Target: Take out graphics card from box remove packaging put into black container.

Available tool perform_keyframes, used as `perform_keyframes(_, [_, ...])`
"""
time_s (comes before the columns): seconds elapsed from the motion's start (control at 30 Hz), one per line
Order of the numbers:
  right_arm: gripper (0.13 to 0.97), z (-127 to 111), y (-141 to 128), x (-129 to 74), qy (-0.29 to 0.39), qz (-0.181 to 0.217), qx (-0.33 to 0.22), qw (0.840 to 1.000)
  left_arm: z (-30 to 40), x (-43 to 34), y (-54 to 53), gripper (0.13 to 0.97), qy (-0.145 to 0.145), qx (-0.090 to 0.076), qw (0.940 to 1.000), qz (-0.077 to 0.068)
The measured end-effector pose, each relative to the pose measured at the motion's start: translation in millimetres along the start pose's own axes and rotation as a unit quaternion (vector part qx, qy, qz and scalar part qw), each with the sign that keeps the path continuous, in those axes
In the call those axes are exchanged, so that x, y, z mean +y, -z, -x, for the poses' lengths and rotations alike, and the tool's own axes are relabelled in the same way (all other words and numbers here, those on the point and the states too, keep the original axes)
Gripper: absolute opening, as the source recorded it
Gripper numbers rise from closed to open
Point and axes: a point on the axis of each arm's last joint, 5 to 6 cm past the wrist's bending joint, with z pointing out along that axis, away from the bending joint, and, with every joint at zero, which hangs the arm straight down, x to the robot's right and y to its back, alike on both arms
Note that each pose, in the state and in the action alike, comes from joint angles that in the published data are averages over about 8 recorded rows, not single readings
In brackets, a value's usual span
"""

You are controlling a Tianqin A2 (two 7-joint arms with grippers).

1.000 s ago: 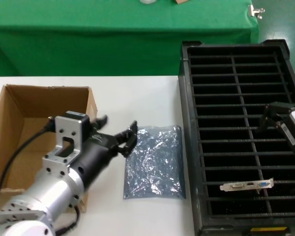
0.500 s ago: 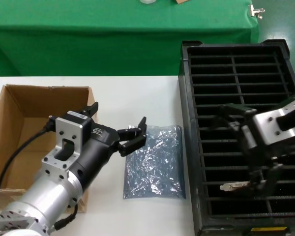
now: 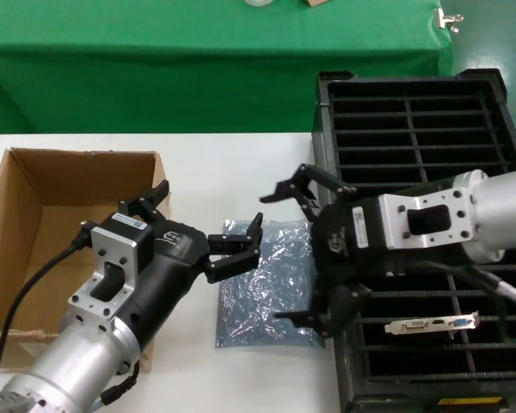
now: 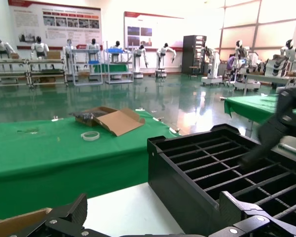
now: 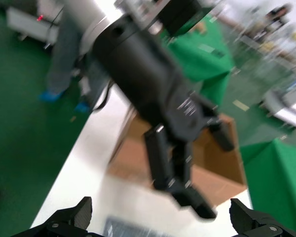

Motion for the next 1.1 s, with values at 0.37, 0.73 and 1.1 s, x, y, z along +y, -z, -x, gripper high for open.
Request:
perform_keyframes(0.37, [0.966,25.2,-31.2,12.8,-0.077,-0.100,0.113,0.986,6.4,21.2,4.1,0.958,0.006,-0.009,0.9996,-0.026])
perform_keyframes(0.73, [0.966,59.6,-51.5,34.6,-0.182,-0.152,0.237,0.942,15.1,43.9,10.9,0.966,0.017,-0.038,0.9984,-0.039])
perform_keyframes(1.1, [0.966,108.5,-62.3,64.6,-0.301,-0.148,0.362,0.870,25.9,68.3,20.6,0.966,0.029,-0.083,0.9955,-0.035])
